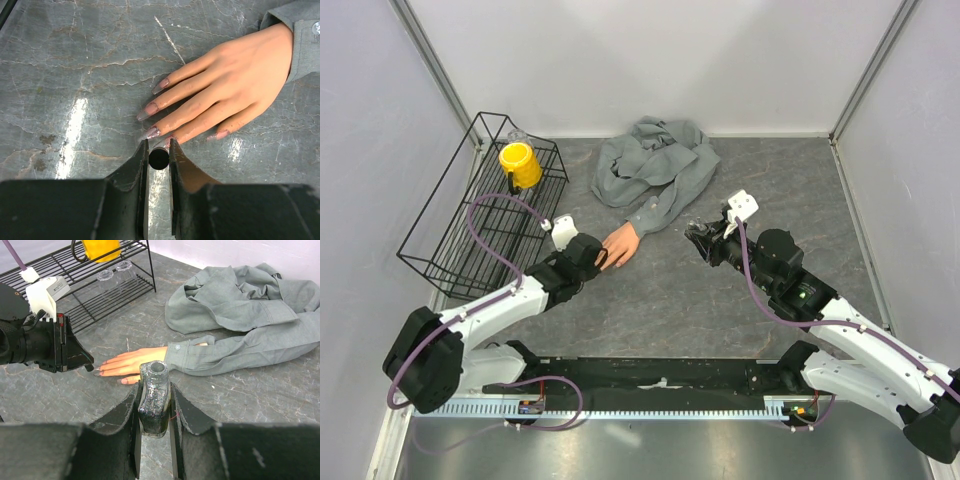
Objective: Paint the nails
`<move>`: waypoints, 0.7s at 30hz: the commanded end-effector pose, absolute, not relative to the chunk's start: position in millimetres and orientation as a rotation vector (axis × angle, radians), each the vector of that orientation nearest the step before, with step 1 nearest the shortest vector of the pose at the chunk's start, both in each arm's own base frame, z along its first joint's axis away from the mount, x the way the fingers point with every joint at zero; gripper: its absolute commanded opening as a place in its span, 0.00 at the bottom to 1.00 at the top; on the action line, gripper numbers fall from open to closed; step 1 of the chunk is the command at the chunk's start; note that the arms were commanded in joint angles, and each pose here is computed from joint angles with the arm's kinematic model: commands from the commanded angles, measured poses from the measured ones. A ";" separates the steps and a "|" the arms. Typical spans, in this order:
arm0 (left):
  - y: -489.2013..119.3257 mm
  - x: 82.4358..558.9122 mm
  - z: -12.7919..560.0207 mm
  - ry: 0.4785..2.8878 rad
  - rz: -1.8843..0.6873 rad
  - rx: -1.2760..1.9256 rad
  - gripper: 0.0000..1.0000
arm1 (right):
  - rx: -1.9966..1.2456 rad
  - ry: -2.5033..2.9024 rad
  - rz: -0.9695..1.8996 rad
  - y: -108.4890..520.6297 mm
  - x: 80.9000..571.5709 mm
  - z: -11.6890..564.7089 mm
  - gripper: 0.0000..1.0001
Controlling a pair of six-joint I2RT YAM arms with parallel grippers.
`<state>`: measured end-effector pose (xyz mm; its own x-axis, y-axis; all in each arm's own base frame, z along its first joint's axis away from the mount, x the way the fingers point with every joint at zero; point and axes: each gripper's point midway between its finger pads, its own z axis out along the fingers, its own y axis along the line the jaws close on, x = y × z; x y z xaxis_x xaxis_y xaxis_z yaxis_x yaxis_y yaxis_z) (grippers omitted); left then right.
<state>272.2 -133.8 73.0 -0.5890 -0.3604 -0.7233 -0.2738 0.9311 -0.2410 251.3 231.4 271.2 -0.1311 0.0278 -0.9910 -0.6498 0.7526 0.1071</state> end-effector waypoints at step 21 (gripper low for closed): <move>-151.7 300.3 98.6 2.164 -0.207 -0.352 0.02 | -0.487 1.558 0.660 232.9 252.1 285.2 0.00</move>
<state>283.0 -142.5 79.8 -0.5916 -0.3231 -0.7386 -0.2075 0.9463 -0.2478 252.2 230.5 271.0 -0.1327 0.0301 -0.9907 -0.6477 0.7540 0.1096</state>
